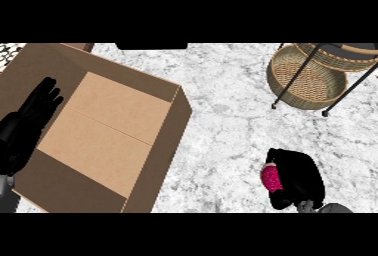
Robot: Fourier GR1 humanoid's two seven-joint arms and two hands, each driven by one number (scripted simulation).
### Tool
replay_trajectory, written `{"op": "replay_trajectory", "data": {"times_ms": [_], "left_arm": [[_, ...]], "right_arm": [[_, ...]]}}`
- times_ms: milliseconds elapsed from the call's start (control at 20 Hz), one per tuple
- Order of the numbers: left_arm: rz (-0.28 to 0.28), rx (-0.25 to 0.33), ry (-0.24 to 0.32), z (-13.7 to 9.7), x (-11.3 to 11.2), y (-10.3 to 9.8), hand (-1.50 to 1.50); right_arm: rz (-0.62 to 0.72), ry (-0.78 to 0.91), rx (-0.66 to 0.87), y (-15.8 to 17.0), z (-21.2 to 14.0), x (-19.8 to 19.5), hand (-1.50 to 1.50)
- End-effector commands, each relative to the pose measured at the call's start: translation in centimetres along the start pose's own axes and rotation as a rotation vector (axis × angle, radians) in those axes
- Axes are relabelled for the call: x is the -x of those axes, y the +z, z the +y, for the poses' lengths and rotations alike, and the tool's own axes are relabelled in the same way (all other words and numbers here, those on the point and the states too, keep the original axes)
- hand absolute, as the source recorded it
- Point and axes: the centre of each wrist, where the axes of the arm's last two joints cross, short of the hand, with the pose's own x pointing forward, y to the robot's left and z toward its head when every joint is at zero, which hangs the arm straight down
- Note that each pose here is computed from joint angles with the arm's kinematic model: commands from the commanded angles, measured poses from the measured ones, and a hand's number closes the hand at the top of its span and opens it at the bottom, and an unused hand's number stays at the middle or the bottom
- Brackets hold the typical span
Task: Pick the cupcake from the cutting board and place it in the tiered basket
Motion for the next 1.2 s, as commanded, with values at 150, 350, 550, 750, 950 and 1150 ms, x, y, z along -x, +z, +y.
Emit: {"op": "replay_trajectory", "data": {"times_ms": [150, 350, 550, 750, 950, 1150], "left_arm": [[0.099, 0.009, 0.096, -2.1, 3.4, 1.1, 0.0], [0.091, -0.001, 0.089, -0.8, 2.2, 0.8, 0.0], [0.109, -0.016, 0.112, -1.0, 2.7, 1.2, 0.0], [0.103, -0.009, 0.098, -0.2, 2.4, 1.2, 0.0], [0.108, -0.023, 0.102, -0.3, 2.7, 1.7, 0.0], [0.103, 0.007, 0.111, -2.2, 2.9, 1.5, 0.0]], "right_arm": [[-0.029, 0.104, 0.101, -2.9, -5.0, 10.6, 1.5], [-0.035, 0.151, 0.177, -4.0, -9.1, 15.9, 1.5], [-0.129, 0.026, 0.421, -4.6, -14.6, 18.6, 1.5], [-0.246, -0.256, 0.569, -5.2, -16.9, 20.1, 1.5], [-0.406, -0.396, 0.657, -4.2, -20.4, 23.2, 1.5], [-0.54, -0.48, 0.635, -2.8, -22.9, 27.5, 1.5]]}}
